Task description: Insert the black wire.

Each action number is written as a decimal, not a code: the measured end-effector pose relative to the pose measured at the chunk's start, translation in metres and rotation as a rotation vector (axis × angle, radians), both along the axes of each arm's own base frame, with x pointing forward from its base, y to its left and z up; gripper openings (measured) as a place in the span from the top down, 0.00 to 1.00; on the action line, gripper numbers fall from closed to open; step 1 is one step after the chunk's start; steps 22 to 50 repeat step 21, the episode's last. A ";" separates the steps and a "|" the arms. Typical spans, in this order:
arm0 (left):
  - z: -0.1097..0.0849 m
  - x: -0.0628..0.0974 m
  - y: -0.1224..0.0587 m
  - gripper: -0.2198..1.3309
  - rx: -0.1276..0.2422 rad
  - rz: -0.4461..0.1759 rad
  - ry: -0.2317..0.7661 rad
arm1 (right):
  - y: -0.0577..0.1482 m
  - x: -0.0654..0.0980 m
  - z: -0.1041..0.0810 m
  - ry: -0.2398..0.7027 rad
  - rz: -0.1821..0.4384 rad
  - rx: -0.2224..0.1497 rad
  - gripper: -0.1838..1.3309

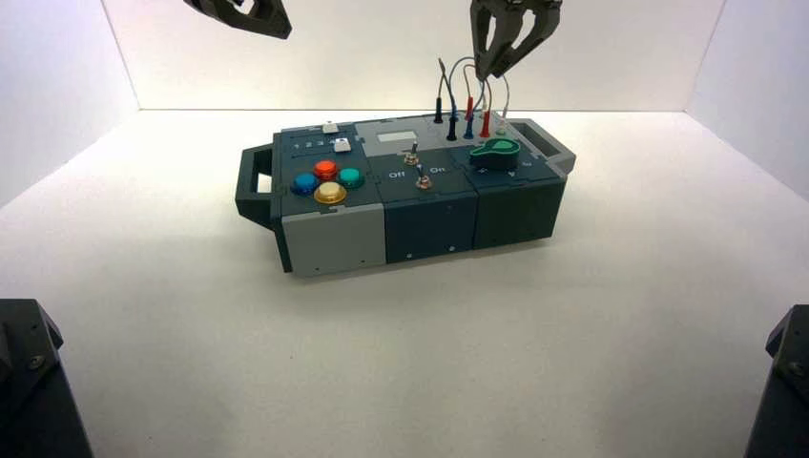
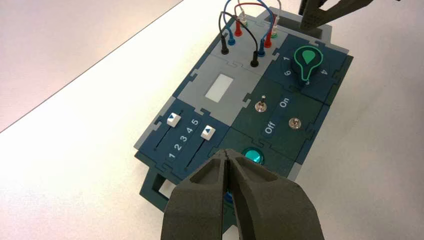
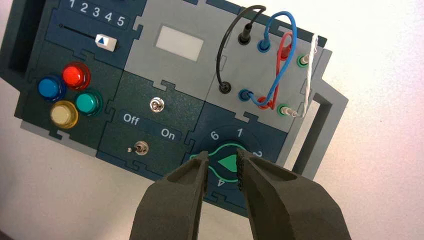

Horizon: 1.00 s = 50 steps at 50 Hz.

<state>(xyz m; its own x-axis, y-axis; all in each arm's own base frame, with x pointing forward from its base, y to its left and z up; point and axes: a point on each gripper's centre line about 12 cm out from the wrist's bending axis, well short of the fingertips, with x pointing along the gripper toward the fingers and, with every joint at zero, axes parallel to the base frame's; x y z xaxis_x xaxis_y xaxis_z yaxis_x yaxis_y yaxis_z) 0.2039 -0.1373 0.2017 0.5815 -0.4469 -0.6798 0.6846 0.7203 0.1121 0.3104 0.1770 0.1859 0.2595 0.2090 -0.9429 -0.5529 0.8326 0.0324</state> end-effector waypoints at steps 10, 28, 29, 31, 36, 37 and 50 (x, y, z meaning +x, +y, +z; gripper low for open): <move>-0.001 0.001 0.001 0.96 0.002 0.005 0.004 | -0.001 -0.001 -0.002 -0.002 0.000 -0.001 0.44; -0.002 0.001 0.001 0.97 0.003 0.007 0.007 | 0.000 -0.001 -0.003 -0.006 -0.001 0.002 0.44; -0.002 0.001 0.001 0.97 0.003 0.007 0.007 | 0.000 -0.001 -0.003 -0.006 -0.001 0.002 0.44; -0.002 0.001 0.001 0.97 0.003 0.007 0.007 | 0.000 -0.001 -0.003 -0.006 -0.001 0.002 0.44; -0.002 0.001 0.001 0.97 0.003 0.007 0.007 | 0.000 -0.001 -0.003 -0.006 -0.001 0.002 0.44; -0.002 0.001 0.001 0.97 0.003 0.007 0.007 | 0.000 -0.001 -0.003 -0.006 -0.001 0.002 0.44; -0.002 0.001 0.001 0.97 0.003 0.007 0.007 | 0.000 -0.001 -0.003 -0.006 -0.001 0.002 0.44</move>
